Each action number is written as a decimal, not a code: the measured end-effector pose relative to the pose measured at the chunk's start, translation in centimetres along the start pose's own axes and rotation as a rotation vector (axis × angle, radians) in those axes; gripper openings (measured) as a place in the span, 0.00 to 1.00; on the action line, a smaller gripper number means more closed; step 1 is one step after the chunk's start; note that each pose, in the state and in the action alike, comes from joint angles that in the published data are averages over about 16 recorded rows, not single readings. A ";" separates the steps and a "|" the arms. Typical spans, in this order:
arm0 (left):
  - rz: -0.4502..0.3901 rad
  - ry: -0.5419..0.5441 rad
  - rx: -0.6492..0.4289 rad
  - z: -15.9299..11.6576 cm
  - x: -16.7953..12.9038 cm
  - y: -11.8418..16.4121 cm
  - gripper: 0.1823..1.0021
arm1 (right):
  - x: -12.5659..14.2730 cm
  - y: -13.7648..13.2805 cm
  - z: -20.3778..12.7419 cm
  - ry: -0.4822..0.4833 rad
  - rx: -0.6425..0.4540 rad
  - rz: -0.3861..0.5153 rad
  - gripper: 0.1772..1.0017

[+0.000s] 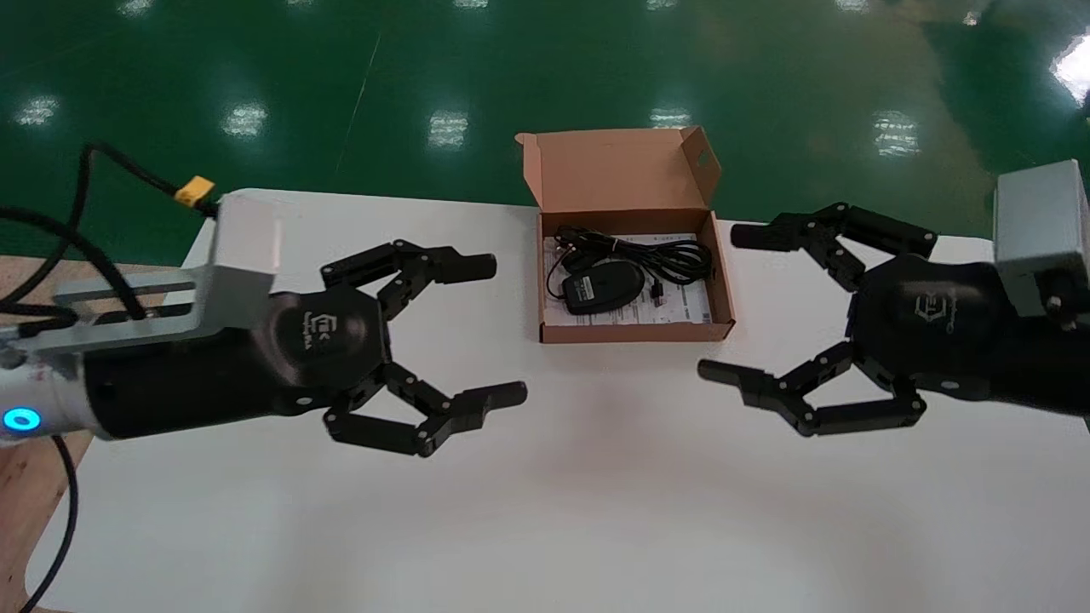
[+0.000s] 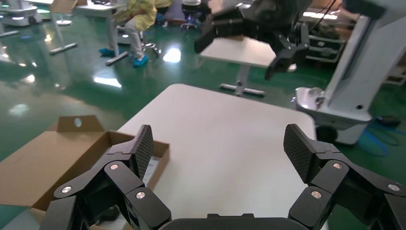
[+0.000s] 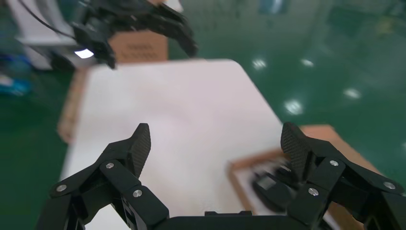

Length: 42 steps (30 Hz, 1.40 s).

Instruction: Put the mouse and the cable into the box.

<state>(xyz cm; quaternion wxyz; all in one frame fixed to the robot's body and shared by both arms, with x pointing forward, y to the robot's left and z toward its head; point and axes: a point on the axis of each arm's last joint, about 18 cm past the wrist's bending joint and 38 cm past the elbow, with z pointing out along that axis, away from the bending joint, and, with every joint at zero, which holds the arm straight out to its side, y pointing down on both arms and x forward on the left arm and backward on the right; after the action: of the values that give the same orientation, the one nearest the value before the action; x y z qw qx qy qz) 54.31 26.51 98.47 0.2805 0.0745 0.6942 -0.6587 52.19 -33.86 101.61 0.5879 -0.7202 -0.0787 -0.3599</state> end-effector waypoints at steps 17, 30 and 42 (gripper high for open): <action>-0.007 0.104 0.005 -5.8 4.9 -3.8 1.00 | -6.6 -1.8 1.6 -0.191 0.170 0.160 1.00; -0.009 0.100 0.006 -5.6 4.7 -3.7 1.00 | -6.4 -1.8 1.5 -0.183 0.165 0.157 1.00; -0.011 0.095 0.007 -5.4 4.4 -3.5 1.00 | -6.1 -1.7 1.4 -0.177 0.159 0.154 1.00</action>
<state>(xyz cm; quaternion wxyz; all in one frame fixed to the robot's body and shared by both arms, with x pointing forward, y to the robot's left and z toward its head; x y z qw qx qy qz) 47.39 30.05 99.22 0.2435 0.1027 0.7049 -0.6582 47.42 -30.14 99.14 0.6598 -0.7042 -0.1027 -0.2414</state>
